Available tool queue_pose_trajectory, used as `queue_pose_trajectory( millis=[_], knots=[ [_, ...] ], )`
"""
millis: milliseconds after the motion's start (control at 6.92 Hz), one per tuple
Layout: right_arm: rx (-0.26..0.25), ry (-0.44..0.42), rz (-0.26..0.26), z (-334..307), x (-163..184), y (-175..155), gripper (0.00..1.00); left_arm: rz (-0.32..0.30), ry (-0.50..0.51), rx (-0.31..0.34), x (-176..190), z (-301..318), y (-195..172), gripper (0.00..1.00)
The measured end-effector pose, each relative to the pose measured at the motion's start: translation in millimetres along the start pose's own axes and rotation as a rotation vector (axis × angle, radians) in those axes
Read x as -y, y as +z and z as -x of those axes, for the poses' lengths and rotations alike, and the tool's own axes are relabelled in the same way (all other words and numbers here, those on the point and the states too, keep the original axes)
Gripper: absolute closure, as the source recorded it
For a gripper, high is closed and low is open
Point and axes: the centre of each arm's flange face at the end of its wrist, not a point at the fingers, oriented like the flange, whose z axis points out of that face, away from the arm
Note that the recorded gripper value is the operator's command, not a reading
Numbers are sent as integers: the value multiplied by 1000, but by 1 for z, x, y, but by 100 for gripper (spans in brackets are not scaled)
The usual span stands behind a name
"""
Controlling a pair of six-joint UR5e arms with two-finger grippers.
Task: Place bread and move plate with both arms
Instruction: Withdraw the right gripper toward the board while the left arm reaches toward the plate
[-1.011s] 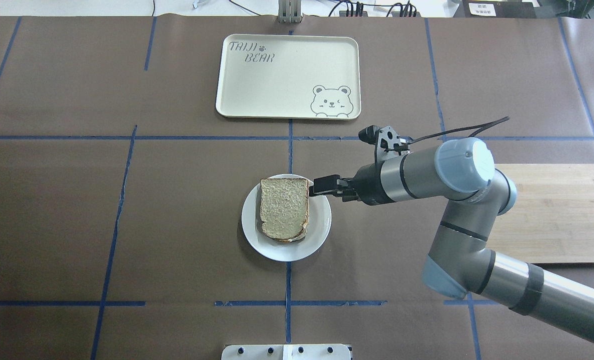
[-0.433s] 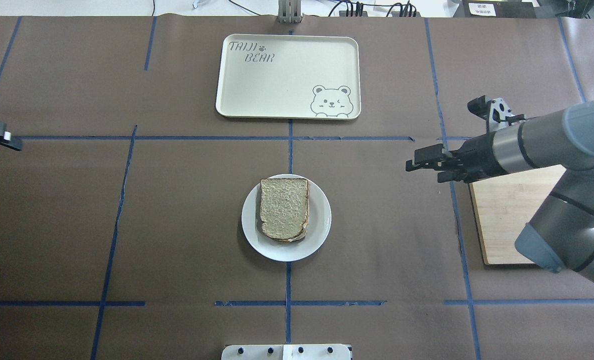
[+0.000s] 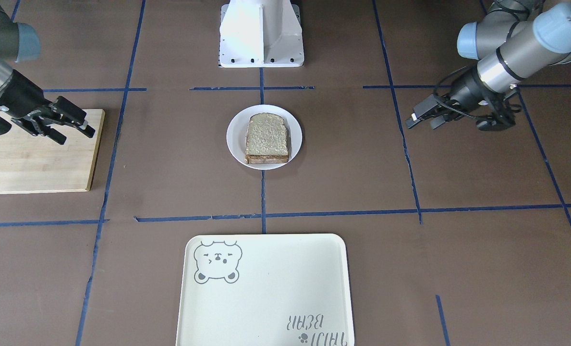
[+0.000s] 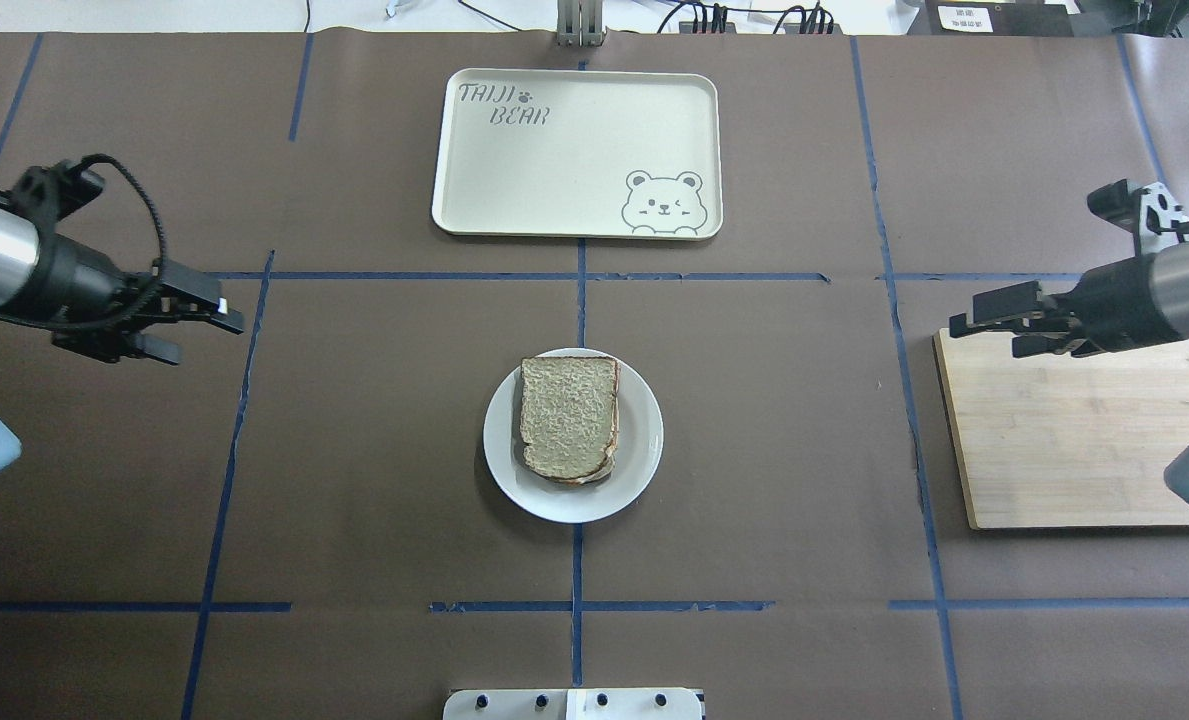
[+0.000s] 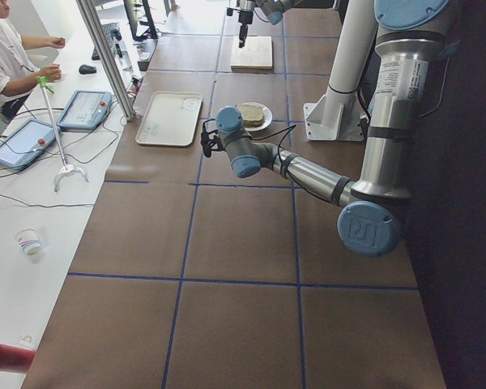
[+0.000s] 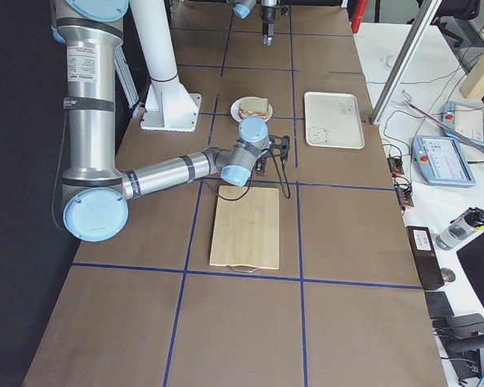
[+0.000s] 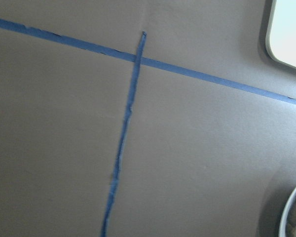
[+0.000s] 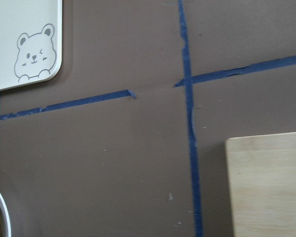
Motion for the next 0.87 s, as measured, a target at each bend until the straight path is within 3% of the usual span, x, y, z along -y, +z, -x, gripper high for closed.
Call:
queue_pose_trajectory(
  millis=[289,433,722,867],
  knots=[
    [-37,-41,-14,-42,-2,-25,0,-77,-12,-96,-55,-68,73,9],
    [-45,-46,-17,-50,-3,-29,0,-109,-6,-179,-74,-85,97,12],
    [-52,-44,-20,-56,-4,-32,0,-182,-80,-358,-79,-74,135,21],
    [-53,-42,-21,-57,-4,-32,0,-214,-113,-413,-87,-68,150,28]
  ],
)
